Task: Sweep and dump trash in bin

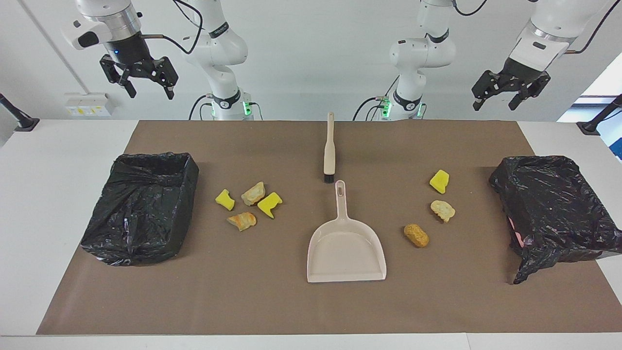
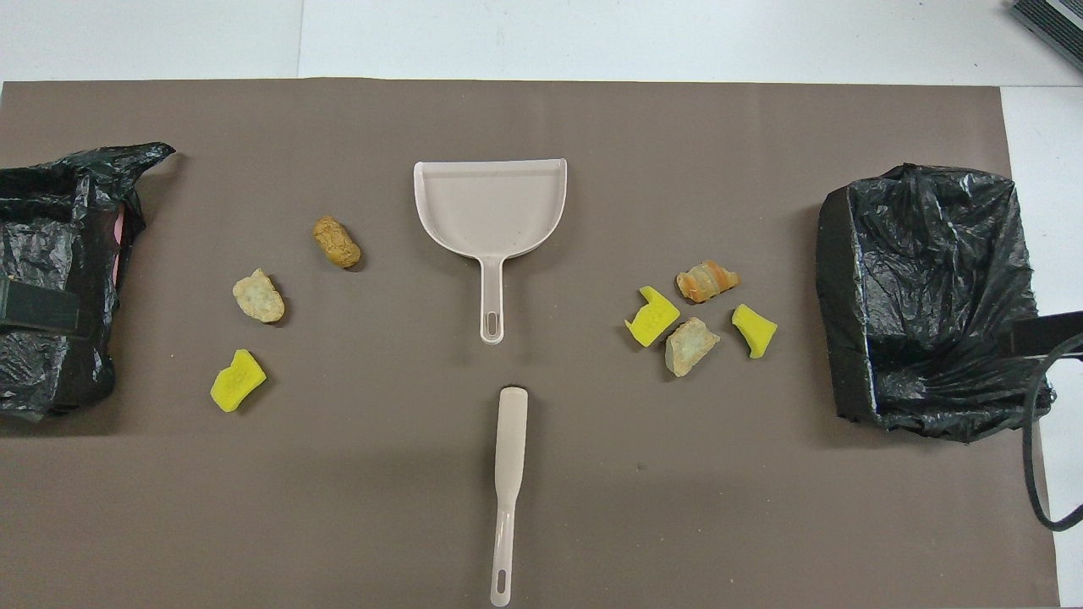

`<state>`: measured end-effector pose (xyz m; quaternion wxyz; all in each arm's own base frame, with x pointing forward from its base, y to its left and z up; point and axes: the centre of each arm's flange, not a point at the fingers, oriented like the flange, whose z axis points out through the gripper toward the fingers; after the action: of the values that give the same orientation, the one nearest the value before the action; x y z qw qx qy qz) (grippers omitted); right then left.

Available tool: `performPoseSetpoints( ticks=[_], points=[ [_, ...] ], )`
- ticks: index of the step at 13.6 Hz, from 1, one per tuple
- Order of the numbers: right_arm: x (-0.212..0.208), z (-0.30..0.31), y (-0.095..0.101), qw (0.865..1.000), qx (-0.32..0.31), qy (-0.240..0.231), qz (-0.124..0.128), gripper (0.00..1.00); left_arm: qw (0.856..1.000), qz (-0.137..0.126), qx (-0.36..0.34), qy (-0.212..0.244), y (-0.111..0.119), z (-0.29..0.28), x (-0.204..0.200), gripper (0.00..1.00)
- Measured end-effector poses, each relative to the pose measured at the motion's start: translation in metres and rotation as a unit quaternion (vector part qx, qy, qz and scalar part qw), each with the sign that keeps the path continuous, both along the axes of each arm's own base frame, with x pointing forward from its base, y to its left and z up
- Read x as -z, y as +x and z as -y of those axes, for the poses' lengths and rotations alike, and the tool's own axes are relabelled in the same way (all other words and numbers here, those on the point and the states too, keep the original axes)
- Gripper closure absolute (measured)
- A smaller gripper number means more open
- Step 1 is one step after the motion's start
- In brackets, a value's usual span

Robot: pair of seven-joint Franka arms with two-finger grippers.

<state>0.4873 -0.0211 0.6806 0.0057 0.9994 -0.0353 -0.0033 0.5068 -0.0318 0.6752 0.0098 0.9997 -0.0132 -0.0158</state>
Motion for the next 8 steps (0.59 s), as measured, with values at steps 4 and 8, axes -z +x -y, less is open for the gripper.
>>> performPoseSetpoints(
  ticks=[4, 8],
  points=[
    [0.0, 0.0003, 0.0, 1.0, 0.0, 0.0, 0.0, 0.0, 1.0, -0.001, 0.002, 0.0, -0.0005, 0.003, 0.0005, 0.0],
    [0.001, -0.003, -0.001, 1.0, -0.003, 0.0, -0.002, 0.0, 1.0, -0.001, 0.001, 0.0, -0.0005, 0.0019, 0.0013, 0.0]
  ],
)
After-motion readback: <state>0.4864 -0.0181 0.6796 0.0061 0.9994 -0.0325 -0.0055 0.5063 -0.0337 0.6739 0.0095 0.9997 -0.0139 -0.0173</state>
